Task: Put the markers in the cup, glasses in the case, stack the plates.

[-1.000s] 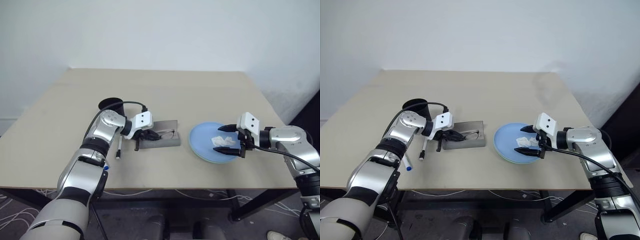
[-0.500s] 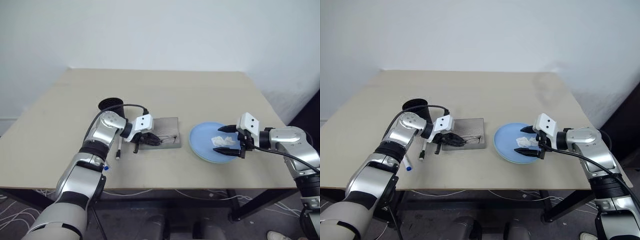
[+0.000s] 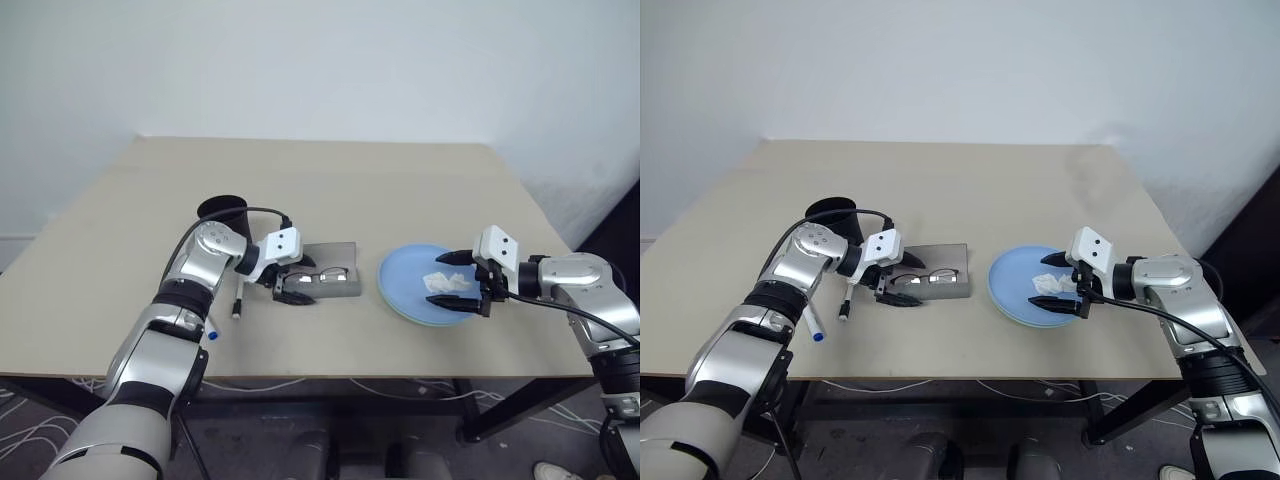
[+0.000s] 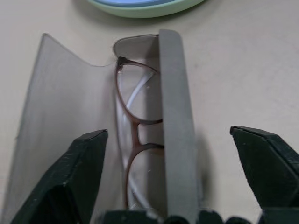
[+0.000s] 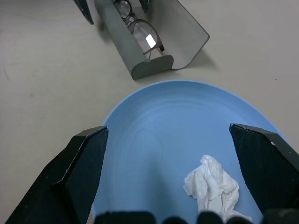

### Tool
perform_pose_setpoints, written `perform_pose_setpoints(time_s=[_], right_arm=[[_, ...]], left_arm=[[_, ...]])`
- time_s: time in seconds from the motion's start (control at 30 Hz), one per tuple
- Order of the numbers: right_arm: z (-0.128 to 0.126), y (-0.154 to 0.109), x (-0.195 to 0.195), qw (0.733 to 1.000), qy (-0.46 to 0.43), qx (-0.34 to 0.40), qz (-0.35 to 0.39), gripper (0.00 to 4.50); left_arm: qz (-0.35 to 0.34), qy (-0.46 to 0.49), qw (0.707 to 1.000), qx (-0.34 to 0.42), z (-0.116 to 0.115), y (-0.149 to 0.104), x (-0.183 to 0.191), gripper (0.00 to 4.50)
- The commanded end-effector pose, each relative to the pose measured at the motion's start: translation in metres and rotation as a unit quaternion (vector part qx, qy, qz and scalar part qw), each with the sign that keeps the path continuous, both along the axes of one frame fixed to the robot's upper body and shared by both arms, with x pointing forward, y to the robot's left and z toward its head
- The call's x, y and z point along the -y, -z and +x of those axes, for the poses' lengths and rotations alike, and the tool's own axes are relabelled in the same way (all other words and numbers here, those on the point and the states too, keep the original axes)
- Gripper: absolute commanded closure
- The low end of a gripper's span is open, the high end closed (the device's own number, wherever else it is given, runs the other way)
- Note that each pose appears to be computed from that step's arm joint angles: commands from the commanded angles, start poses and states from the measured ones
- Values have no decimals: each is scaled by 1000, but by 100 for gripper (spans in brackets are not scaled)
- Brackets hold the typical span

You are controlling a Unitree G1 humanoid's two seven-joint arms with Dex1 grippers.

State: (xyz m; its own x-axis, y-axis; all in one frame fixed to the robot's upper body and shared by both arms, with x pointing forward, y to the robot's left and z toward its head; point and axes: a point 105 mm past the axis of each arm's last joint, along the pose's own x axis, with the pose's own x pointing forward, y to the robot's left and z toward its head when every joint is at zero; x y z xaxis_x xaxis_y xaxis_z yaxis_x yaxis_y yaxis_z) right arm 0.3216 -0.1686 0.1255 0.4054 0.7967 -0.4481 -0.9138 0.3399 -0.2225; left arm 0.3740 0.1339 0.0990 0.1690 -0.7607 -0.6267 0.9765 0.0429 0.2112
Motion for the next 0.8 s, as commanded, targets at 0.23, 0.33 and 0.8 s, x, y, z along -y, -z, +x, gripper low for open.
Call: perform_pose_setpoints(time_s=[0.23, 0.33, 0.8], right_arm=[[5, -13, -2, 1000, -4, 26, 4, 0], [6, -14, -2, 1000, -4, 27, 5, 0], [5, -15, -2, 1000, 0, 28, 7, 0]], left_arm=[[-60, -54, 993, 90, 31, -64, -1, 18], [-57, -78, 990, 107, 39, -68, -4, 94], [-47, -231, 955, 179, 72, -44, -7, 446]])
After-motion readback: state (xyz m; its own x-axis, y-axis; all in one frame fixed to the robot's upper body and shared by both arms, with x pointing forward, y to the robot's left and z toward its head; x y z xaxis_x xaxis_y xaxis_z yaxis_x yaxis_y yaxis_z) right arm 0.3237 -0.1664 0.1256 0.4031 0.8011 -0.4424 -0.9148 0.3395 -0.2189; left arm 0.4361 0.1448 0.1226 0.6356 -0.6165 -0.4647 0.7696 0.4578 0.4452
